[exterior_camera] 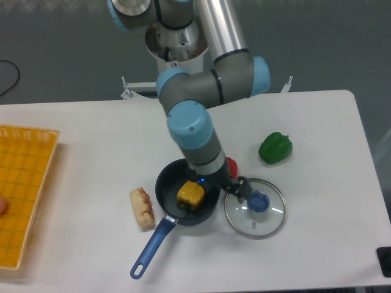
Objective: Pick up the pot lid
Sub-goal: 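Move the gripper up and over the blue knob of the glass lid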
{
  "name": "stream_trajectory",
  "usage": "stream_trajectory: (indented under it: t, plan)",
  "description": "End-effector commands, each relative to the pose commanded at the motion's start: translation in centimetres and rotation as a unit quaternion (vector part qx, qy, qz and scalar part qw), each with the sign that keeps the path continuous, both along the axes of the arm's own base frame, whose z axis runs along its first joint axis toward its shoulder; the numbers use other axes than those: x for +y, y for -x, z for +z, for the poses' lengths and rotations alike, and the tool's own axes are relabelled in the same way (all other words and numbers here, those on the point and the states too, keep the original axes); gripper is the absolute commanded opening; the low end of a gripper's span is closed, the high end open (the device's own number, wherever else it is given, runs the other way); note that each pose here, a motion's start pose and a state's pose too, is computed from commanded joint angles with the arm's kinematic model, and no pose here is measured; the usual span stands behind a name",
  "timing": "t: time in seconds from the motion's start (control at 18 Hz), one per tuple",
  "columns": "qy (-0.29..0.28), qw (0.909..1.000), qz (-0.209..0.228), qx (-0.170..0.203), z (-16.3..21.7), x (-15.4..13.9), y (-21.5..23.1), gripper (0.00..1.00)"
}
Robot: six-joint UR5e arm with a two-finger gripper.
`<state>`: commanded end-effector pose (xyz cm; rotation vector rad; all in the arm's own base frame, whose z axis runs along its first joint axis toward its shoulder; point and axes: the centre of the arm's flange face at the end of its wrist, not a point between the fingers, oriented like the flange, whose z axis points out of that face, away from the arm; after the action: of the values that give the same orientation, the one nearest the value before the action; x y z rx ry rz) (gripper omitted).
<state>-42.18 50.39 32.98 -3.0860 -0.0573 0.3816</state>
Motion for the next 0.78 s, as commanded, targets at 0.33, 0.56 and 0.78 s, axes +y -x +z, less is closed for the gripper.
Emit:
stream_trajectory:
  t: [0.33, 0.56, 0.78]
  plan:
    - [-0.025, 0.9994, 0.011, -0.021, 0.2, -2.8, 2.8, 1.0]
    - [-0.027, 0.9988, 0.037, -0.02, 0.1, -4.7, 4.8, 1.0]
    - [-0.03, 0.9982, 0.05, -0.018, 0.3, -5.8, 5.8, 1.0]
